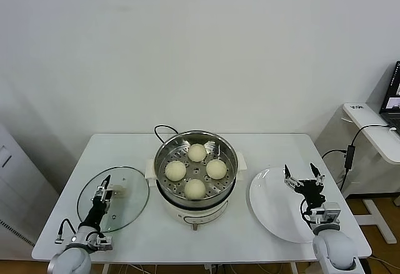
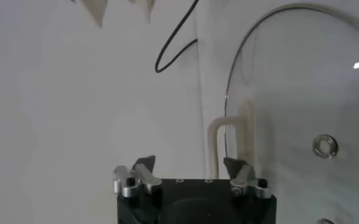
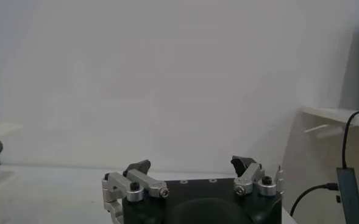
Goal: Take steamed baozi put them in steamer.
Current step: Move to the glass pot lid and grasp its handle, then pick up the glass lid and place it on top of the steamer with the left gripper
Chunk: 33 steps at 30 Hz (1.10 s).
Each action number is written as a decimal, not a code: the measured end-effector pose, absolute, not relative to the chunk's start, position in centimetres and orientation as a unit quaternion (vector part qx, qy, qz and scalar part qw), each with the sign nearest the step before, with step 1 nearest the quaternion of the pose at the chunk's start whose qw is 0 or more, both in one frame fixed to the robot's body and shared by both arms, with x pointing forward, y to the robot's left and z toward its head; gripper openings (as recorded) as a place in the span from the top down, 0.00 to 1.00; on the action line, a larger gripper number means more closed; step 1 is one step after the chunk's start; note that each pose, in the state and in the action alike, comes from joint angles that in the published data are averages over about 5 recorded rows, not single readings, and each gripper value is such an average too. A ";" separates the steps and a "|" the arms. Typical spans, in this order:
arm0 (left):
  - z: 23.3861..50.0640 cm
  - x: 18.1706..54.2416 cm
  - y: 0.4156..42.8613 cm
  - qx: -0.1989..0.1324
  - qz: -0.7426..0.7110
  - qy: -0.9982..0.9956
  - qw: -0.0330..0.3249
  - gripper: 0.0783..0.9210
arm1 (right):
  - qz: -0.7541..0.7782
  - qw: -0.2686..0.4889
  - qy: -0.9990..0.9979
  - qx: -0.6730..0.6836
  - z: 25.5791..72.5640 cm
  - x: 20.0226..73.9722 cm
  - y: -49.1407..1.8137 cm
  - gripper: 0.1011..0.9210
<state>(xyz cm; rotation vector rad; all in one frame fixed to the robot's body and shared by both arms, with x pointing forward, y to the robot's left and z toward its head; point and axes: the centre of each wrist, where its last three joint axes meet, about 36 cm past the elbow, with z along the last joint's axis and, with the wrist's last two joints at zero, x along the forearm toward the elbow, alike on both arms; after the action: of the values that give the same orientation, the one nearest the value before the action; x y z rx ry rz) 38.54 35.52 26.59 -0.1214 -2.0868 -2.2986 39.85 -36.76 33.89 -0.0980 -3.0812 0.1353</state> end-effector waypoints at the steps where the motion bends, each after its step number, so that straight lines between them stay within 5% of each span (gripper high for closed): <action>1: 26.6 38.5 35.5 -0.040 -0.739 -0.672 0.017 0.45 | 0.044 0.028 -0.998 -0.032 33.9 39.9 -36.8 0.12; 16: 28.9 38.2 36.0 -0.031 -0.735 -0.678 -0.003 0.94 | 0.040 0.020 -0.998 -0.038 34.8 40.3 -37.5 0.12; 33: 39.6 40.4 39.2 0.015 -0.722 -0.691 -0.015 0.97 | 0.033 0.016 -0.999 -0.036 35.3 40.8 -37.7 0.12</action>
<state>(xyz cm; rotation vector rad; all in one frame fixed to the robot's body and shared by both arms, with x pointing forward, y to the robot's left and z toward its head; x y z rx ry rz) 40.44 39.19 39.59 0.0489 -2.1923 -2.2903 40.78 -37.70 35.35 -0.1126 -3.1061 0.1025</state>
